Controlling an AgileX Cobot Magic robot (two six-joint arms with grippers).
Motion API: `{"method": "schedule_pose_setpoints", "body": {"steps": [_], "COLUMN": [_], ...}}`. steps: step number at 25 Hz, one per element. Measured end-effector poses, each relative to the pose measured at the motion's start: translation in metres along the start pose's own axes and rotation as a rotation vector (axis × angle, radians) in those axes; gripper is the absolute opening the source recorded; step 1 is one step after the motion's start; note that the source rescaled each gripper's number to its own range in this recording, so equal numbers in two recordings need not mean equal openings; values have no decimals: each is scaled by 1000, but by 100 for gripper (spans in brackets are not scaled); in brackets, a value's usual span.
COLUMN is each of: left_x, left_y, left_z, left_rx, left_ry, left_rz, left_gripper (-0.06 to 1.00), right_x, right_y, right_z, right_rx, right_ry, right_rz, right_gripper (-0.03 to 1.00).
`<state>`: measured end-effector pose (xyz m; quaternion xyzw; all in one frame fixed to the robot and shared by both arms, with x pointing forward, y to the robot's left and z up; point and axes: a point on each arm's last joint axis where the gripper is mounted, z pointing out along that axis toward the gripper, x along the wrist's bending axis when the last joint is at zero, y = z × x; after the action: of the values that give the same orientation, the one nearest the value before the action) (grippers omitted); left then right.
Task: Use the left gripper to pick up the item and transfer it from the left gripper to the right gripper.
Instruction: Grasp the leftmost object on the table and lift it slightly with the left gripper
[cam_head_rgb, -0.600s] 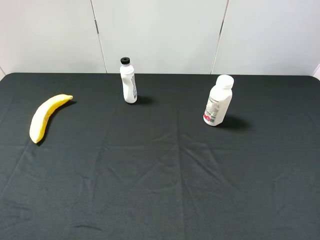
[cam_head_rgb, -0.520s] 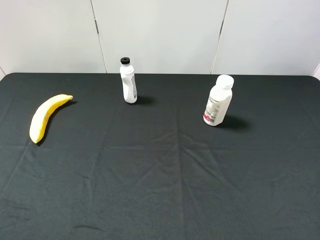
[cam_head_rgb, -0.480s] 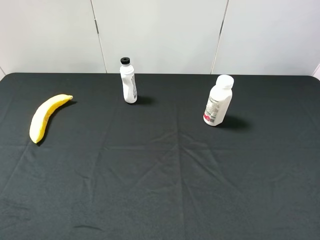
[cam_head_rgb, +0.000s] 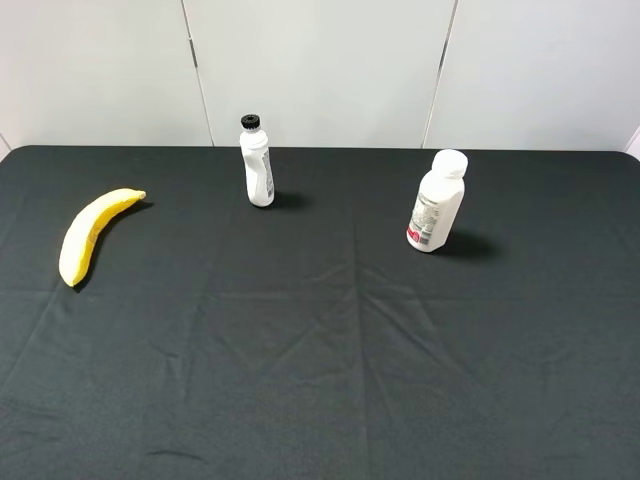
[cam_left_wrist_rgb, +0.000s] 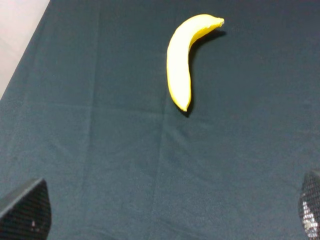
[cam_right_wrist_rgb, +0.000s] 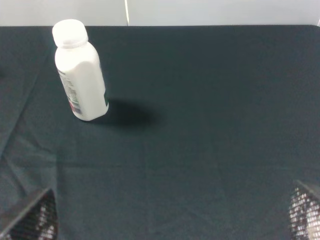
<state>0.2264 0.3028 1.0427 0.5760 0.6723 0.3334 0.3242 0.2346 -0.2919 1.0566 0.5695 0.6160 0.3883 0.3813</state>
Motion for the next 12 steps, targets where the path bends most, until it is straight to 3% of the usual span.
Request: {"method": "schedule_pose_setpoints", "body": {"steps": [12], "left_x": [0], "left_y": [0], "left_z": [0], "left_rx": [0], "left_ry": [-4], "left_rz": [14], "left_gripper": [100], "right_x": [0], "right_y": [0], "right_z": [0], "right_rx": [0], "right_ry": [0], "right_rz": [0], "right_gripper": [100]}}
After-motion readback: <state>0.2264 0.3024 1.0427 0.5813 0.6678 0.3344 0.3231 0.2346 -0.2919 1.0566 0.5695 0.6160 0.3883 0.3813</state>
